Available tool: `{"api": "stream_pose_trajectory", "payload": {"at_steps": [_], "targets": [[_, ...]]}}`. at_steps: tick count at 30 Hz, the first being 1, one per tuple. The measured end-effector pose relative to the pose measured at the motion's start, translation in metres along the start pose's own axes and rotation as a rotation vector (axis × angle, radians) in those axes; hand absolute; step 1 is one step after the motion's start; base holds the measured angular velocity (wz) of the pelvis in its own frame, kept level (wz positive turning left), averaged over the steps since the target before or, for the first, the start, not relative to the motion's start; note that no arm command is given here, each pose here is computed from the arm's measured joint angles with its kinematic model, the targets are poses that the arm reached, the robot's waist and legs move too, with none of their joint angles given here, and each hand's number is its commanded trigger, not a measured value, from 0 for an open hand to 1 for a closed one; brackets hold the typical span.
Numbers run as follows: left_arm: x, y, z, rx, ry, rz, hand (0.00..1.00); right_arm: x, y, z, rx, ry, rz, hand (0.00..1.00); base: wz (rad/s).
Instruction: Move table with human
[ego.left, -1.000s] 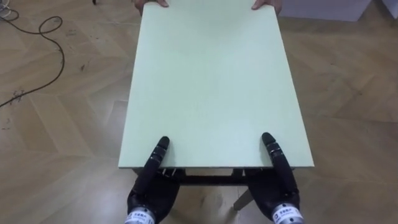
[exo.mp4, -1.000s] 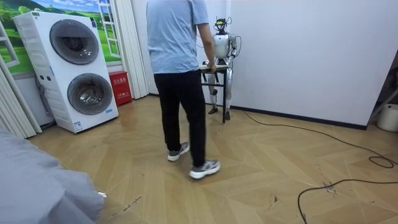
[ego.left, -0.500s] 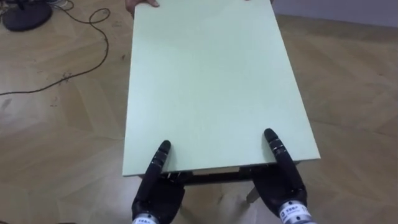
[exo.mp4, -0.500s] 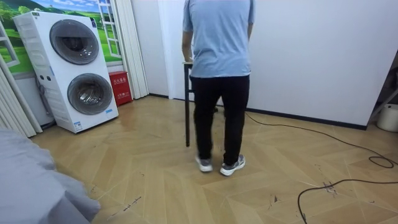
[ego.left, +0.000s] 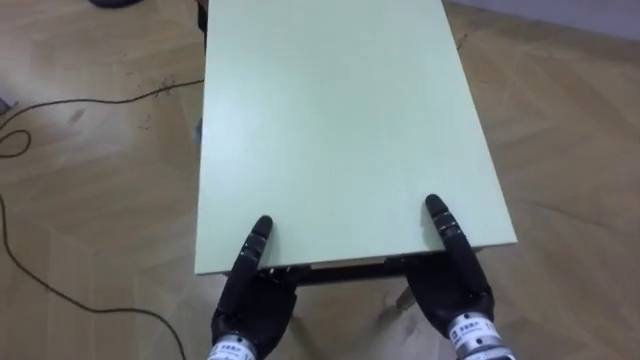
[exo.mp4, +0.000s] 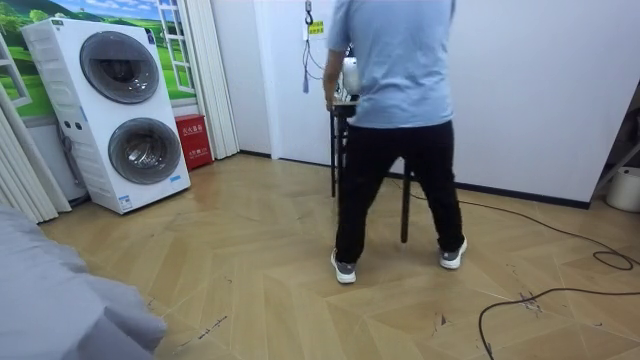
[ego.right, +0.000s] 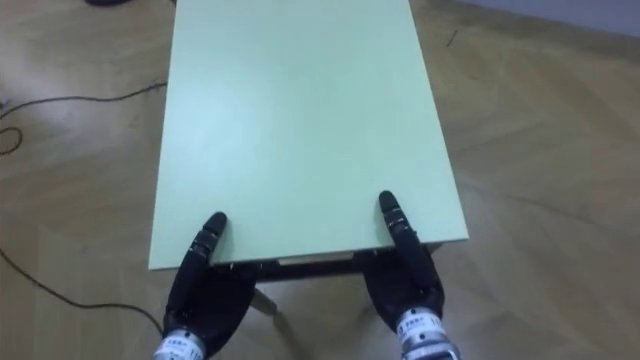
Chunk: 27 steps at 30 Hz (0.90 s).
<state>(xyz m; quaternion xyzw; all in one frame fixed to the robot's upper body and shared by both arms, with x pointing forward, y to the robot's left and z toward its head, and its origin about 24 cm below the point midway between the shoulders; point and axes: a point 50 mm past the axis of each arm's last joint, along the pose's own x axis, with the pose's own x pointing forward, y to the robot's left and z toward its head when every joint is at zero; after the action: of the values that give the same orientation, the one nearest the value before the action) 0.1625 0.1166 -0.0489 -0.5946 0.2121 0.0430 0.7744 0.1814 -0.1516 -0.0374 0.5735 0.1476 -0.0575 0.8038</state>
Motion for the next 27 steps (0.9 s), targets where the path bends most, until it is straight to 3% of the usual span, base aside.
{"api": "stream_pose_trajectory", "payload": {"at_steps": [5,16,27], "targets": [[-0.0007,0.0009,-0.0002,0.008,0.0,0.004,1.0,-0.0024,-0.0027,-0.0016,0.008,-0.001,-0.015,1.0,0.83],[-0.0023,0.0011,0.0021,0.017,-0.008,0.004,1.0,-0.0012,-0.0023,-0.0017,0.012,0.011,-0.019,1.0,0.33],[-0.0024,0.0011,-0.002,0.01,0.003,0.006,1.0,-0.0016,-0.0033,0.002,-0.003,0.004,-0.022,1.0,0.58]]}}
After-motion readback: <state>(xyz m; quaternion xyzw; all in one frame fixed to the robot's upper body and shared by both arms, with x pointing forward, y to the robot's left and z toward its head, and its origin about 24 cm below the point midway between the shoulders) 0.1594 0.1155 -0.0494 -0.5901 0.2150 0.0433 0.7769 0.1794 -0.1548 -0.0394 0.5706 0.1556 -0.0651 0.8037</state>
